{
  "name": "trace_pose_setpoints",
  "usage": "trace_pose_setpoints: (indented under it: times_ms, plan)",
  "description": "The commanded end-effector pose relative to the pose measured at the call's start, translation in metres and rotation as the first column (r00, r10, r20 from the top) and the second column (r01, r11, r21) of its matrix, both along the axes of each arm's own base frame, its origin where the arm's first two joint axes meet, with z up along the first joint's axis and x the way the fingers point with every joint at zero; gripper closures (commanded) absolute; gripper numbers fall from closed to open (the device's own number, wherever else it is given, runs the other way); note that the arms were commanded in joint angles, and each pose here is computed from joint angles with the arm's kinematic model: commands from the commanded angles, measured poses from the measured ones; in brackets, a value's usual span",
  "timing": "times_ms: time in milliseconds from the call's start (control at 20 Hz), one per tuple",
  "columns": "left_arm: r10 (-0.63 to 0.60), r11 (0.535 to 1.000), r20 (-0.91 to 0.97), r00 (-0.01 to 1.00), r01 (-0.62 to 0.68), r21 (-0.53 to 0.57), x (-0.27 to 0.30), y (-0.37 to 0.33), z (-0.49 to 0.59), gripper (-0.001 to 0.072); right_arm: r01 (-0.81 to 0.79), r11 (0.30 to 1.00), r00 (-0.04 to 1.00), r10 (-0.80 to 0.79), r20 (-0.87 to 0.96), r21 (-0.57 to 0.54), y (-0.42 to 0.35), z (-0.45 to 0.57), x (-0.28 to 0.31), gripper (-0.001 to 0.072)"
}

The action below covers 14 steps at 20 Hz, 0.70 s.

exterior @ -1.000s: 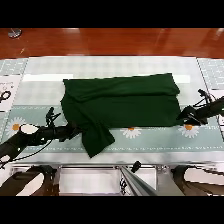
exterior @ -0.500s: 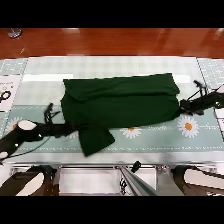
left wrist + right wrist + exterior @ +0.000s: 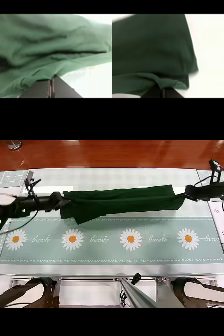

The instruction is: Fold the shirts.

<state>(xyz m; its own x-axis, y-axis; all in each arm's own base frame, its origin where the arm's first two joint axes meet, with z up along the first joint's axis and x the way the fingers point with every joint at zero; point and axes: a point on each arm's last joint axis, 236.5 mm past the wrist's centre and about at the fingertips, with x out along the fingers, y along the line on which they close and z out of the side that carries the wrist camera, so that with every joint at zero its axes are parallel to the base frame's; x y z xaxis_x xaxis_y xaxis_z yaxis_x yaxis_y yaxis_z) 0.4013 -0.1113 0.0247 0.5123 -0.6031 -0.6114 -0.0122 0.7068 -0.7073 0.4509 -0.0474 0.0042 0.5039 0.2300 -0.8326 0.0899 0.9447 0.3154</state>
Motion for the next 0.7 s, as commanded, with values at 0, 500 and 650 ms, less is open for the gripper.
trace_pose_setpoints:
  times_ms: [0, 500, 650]
  plan:
    - [-0.031, 0.999, -0.027, 0.999, 0.031, -0.015, 0.035, -0.001, -0.01, 0.0681, 0.022, 1.0, 0.997, -0.02, 0.074, -0.02, 0.003, -0.001, 0.038, 0.0691]
    - [0.005, 0.999, -0.076, 0.997, -0.008, -0.035, 0.11, 0.012, -0.05, 0.0682, 0.143, 0.985, 0.985, -0.151, 0.085, 0.094, -0.003, -0.046, 0.098, 0.069]
    - [0.003, 0.999, -0.097, 0.995, -0.007, -0.038, 0.114, 0.012, -0.064, 0.0681, 0.145, 0.985, 0.987, -0.151, 0.054, 0.095, -0.003, -0.064, 0.096, 0.0689]
